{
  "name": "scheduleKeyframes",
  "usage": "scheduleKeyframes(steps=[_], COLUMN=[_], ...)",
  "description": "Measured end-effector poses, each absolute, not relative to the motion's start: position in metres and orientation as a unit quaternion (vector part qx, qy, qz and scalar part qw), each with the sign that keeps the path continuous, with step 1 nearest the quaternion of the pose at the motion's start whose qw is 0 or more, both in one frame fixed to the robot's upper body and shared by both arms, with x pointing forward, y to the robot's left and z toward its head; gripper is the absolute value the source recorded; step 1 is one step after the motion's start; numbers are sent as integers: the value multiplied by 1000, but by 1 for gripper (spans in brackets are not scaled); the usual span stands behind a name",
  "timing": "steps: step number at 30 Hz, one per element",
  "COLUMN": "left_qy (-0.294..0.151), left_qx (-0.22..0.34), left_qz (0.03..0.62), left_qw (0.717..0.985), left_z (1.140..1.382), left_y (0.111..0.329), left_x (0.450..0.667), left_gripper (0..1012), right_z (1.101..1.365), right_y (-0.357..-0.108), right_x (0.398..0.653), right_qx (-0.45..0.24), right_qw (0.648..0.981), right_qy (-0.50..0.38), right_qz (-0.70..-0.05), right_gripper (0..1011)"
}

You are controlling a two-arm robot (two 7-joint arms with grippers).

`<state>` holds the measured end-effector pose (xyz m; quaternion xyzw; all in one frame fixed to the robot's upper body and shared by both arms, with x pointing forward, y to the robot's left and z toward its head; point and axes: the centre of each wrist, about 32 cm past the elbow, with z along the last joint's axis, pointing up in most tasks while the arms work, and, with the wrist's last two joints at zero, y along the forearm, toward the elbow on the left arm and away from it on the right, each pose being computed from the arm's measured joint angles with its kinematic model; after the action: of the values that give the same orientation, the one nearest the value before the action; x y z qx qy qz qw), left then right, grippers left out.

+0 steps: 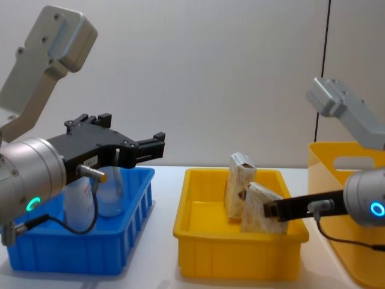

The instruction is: Bimanual collaborative sorting of washing and personal care products

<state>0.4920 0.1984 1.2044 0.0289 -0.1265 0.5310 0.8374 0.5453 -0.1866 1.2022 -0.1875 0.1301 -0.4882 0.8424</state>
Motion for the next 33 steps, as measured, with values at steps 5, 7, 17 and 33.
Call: scheduleKeyframes(steps=[5,7,17,33], left_qy=[-126,-126,-126,-126], left_qx=[29,29,29,29], left_qz=[531,531,531,531], left_qw=[837,837,837,837], left_z=[1204,1204,1204,1204], left_y=[198,198,198,198], left_x=[492,492,492,492], left_gripper=[1001,1001,1001,1001], right_z=[1203,1204,1210,1229], right_y=[-185,-185,-185,-195], right_x=[542,541,532,514], right_qx=[-185,-182,-160,-106], right_qw=[841,841,842,827], right_qy=[112,100,43,-57], right_qz=[-495,-499,-514,-549], right_gripper=[139,135,127,127])
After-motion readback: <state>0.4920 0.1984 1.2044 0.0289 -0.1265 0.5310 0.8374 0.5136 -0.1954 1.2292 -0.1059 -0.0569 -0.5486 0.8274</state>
